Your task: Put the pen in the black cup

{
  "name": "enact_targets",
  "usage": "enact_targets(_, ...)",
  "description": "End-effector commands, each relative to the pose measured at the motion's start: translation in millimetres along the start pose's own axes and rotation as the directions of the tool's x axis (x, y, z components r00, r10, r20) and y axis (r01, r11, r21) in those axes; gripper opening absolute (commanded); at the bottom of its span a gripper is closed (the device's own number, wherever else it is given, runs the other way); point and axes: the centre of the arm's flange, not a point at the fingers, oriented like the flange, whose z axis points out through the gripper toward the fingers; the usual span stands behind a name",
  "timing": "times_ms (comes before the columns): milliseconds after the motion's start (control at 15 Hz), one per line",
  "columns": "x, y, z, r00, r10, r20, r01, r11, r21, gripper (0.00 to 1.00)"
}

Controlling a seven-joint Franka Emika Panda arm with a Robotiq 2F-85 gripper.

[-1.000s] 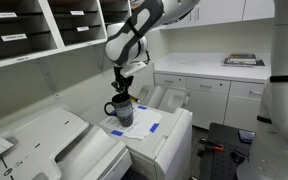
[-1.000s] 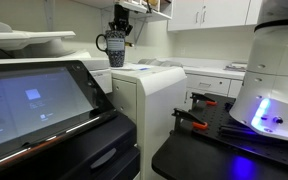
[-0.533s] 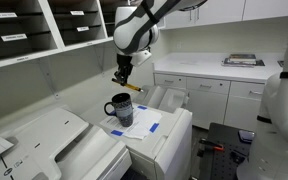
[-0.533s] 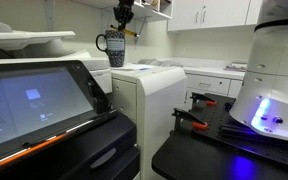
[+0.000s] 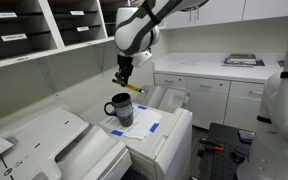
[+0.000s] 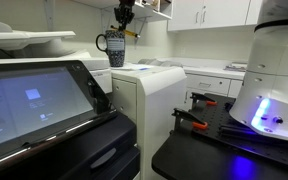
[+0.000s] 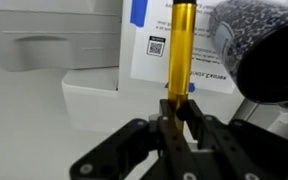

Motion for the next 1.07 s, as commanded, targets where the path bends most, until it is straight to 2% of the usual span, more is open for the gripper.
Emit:
enact_targets(0, 1.3, 9.5, -8.0, 0.99, -0.071, -0.121, 0.082, 0.993, 0.087, 0.05)
enact_targets(267, -2.7, 25.1, -27.6, 0.949, -0.193, -0.248, 0.241, 0.953, 0.184, 0.05)
enact_targets(533, -9.2, 25.5, -48.8, 0.88, -0.275, -0.387, 0.396, 0.875, 0.28, 0.05)
enact_targets(667, -12.8, 20.7, -55.4, 0.846, -0.295, -0.445, 0.464, 0.818, 0.339, 0.05)
enact_targets(800, -14.7, 18.6, -56.0, 0.815, -0.3, -0.495, 0.522, 0.75, 0.406, 0.05)
enact_targets(1000, -17.5, 15.7, -48.1, 0.775, -0.284, -0.565, 0.595, 0.629, 0.5, 0.05)
